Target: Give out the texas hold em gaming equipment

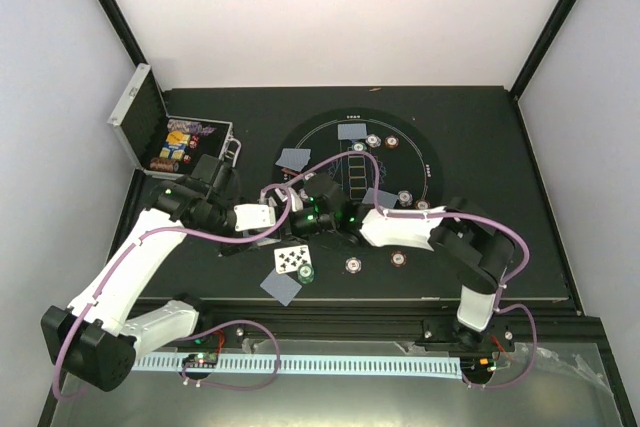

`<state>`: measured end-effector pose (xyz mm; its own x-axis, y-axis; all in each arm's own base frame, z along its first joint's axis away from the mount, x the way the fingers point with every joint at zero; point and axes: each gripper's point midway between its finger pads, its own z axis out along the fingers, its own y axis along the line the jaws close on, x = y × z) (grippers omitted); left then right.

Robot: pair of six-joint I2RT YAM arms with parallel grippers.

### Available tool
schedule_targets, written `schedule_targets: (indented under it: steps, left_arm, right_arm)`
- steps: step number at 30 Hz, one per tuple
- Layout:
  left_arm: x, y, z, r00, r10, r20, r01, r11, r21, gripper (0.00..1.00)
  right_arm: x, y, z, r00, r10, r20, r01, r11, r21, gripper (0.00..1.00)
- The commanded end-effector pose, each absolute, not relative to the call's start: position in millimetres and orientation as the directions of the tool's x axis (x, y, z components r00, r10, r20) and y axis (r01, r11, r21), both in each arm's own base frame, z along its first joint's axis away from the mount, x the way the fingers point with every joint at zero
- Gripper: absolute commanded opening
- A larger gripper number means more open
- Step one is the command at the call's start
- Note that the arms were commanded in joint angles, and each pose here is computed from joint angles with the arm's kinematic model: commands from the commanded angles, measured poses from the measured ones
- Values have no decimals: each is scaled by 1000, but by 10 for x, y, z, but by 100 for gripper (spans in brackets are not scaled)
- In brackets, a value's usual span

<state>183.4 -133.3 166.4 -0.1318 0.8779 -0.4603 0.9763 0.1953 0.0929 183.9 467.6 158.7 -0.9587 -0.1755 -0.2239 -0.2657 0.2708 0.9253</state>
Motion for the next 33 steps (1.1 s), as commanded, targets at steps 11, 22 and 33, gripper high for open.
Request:
schedule_targets:
  steps: [11, 22, 33]
  left_arm:
    - [1843, -1350, 1852, -97, 869, -485, 973, 185, 138, 2]
    - [1853, -1340, 1842, -98, 872, -480, 972, 188, 144, 2]
    - [1860, -1337, 1809, -101, 873, -478, 971, 191, 142, 1]
  right_arm:
    - [2067, 4327, 1252, -980, -92, -178, -200, 377, 905, 71]
    - [2084, 4150, 1258, -977, -78, -198, -213, 416, 884, 65]
    - [2100, 4122, 1589, -965, -62, -254, -257, 391, 884, 51]
